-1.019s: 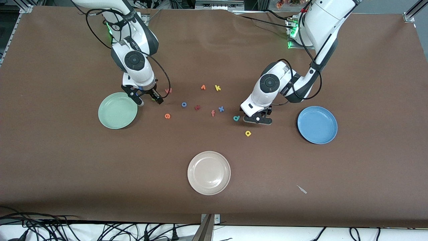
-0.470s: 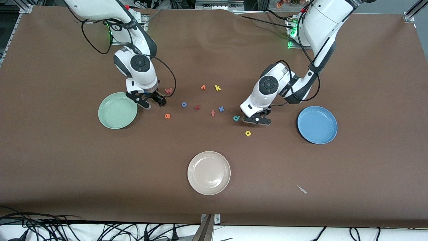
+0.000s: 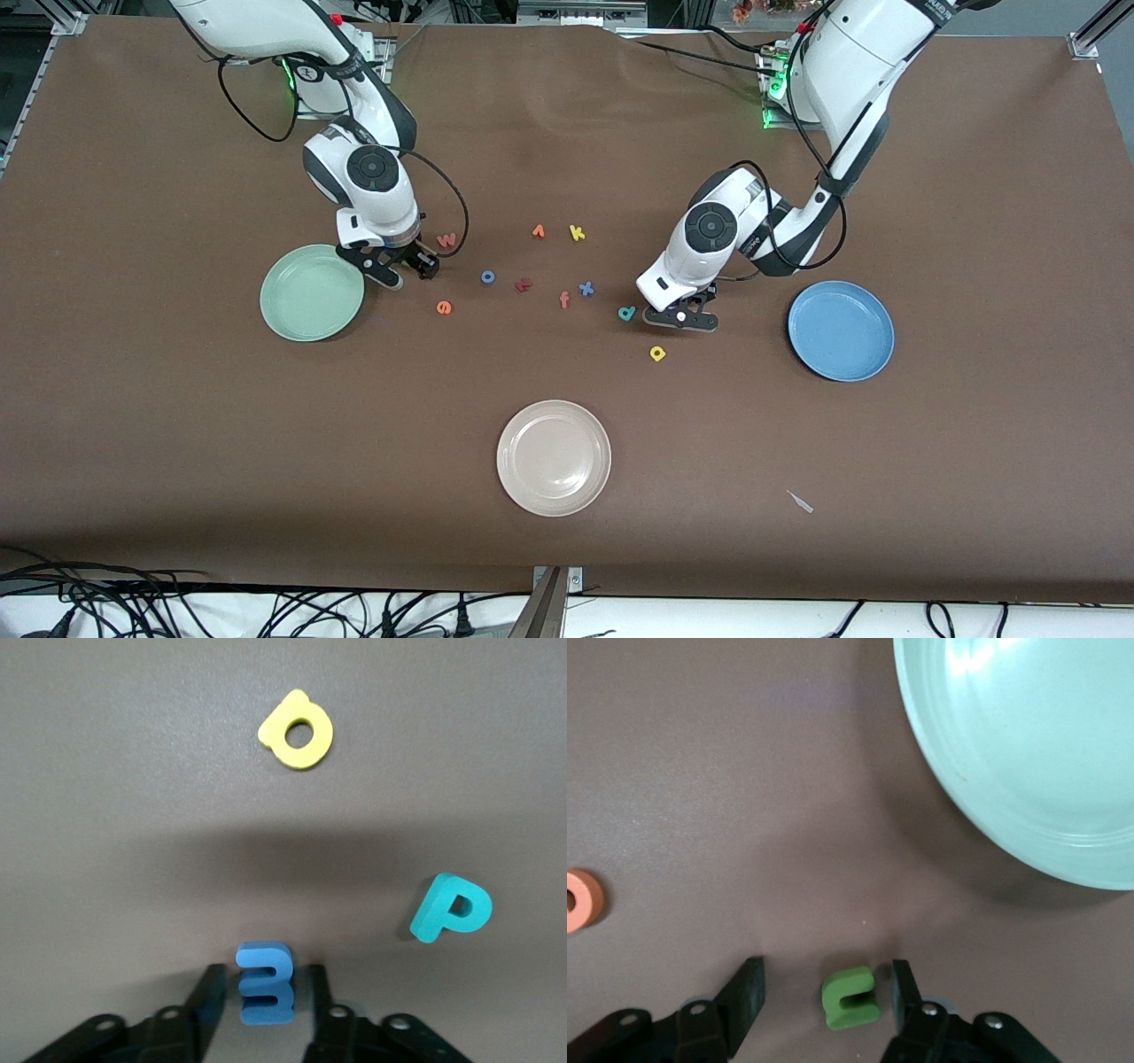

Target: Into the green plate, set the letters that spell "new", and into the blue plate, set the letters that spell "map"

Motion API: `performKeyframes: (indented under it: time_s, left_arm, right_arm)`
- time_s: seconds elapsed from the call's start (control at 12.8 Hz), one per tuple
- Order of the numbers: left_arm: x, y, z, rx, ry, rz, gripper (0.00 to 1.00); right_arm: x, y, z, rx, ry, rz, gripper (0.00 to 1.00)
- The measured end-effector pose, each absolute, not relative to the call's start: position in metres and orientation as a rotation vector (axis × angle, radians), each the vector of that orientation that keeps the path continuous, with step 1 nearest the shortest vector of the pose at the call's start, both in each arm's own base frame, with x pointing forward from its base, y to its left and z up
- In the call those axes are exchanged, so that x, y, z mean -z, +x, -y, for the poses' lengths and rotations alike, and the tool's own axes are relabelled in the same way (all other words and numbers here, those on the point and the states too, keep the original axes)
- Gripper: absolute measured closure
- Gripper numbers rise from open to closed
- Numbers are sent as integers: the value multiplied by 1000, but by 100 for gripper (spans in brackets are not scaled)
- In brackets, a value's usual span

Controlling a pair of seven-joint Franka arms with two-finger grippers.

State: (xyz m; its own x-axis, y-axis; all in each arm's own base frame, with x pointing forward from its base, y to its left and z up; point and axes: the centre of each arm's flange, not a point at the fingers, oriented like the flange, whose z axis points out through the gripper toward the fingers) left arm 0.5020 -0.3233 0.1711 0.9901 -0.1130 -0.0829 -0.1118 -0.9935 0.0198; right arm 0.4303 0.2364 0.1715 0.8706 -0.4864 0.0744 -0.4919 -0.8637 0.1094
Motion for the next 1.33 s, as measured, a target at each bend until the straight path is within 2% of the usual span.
performKeyframes:
  time_s: [0.08, 0.16, 0.24, 0.31, 0.71, 1.1, 1.18, 1.25, 1.33]
  left_arm:
    - [-171, 502, 323, 132, 3120, 175, 59]
    - [-172, 503, 322, 131, 3122, 172, 69]
    - [-172, 503, 322, 131, 3122, 172, 73]
    - [-172, 503, 322, 131, 3122, 171, 73]
    - [-175, 516, 306, 166, 3144, 132, 73]
    - [-232, 575, 241, 479, 3147, 332, 73]
    - [-246, 588, 216, 535, 3127, 397, 73]
    - [-255, 599, 187, 573, 3096, 464, 73]
    - [-258, 608, 156, 600, 3058, 528, 73]
  right_arm:
    - [-172, 429, -236, -67, 2916, 765, 36]
    - [-172, 429, -236, -67, 2916, 763, 38]
    - [-172, 428, -236, -66, 2916, 763, 39]
    - [-172, 428, -236, -67, 2917, 762, 44]
    - [-167, 415, -231, -45, 2902, 749, 45]
    - [-170, 412, -229, -48, 2900, 745, 52]
    - [-170, 412, -230, -50, 2901, 744, 57]
    - [-171, 412, -230, -51, 2903, 738, 57]
    - [-171, 413, -230, -53, 2907, 726, 66]
